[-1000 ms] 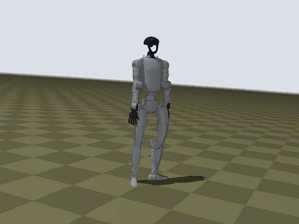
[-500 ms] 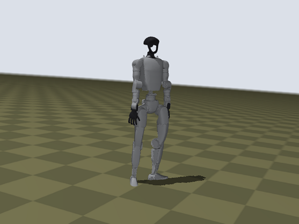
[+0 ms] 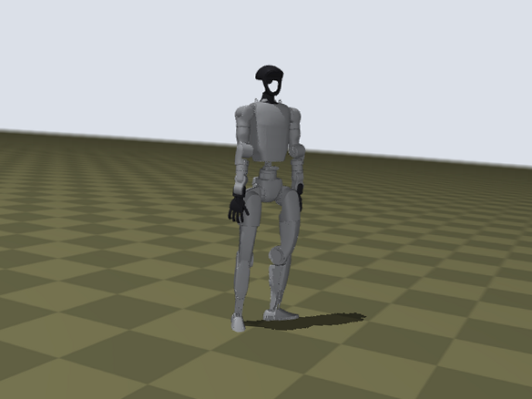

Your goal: In place motions

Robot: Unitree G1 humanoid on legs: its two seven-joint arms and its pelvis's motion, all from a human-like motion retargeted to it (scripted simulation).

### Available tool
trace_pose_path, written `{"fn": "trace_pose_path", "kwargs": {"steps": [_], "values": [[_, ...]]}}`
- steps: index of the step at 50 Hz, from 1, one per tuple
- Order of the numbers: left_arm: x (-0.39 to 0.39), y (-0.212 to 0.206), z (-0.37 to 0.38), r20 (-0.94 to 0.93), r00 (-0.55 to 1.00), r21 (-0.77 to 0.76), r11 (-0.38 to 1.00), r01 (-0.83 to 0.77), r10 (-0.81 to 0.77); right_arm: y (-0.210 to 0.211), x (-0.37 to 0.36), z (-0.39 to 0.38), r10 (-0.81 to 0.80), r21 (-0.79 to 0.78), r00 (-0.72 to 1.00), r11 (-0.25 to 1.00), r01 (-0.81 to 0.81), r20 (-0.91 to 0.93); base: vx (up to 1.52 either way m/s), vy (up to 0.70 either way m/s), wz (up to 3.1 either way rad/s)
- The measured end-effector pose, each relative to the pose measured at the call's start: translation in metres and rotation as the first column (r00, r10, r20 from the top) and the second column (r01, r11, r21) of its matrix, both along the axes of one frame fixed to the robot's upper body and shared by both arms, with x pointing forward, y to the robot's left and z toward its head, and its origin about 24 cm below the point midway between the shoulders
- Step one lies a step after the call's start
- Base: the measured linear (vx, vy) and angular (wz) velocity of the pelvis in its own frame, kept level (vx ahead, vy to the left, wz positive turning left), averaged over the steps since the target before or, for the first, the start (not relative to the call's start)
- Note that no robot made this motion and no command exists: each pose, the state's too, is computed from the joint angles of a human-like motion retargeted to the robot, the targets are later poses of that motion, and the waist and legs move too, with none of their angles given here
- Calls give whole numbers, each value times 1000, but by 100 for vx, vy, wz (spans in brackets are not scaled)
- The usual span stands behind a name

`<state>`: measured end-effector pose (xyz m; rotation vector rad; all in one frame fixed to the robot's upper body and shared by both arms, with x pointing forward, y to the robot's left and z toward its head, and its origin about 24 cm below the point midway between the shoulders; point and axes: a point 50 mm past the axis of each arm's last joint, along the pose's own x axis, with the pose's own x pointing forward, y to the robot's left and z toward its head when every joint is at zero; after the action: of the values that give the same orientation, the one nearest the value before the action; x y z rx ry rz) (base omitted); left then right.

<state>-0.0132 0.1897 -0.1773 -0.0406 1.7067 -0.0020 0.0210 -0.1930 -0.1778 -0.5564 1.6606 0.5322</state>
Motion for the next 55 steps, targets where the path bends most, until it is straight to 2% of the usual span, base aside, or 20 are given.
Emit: {"fn": "trace_pose_path", "kwargs": {"steps": [55], "values": [[0, -3, 0, 2, 1000, -5, 1000, -26, 26, 2, 1, 0, 15, 7, 1000, 1000, -15, 4, 0, 0, 0]]}}
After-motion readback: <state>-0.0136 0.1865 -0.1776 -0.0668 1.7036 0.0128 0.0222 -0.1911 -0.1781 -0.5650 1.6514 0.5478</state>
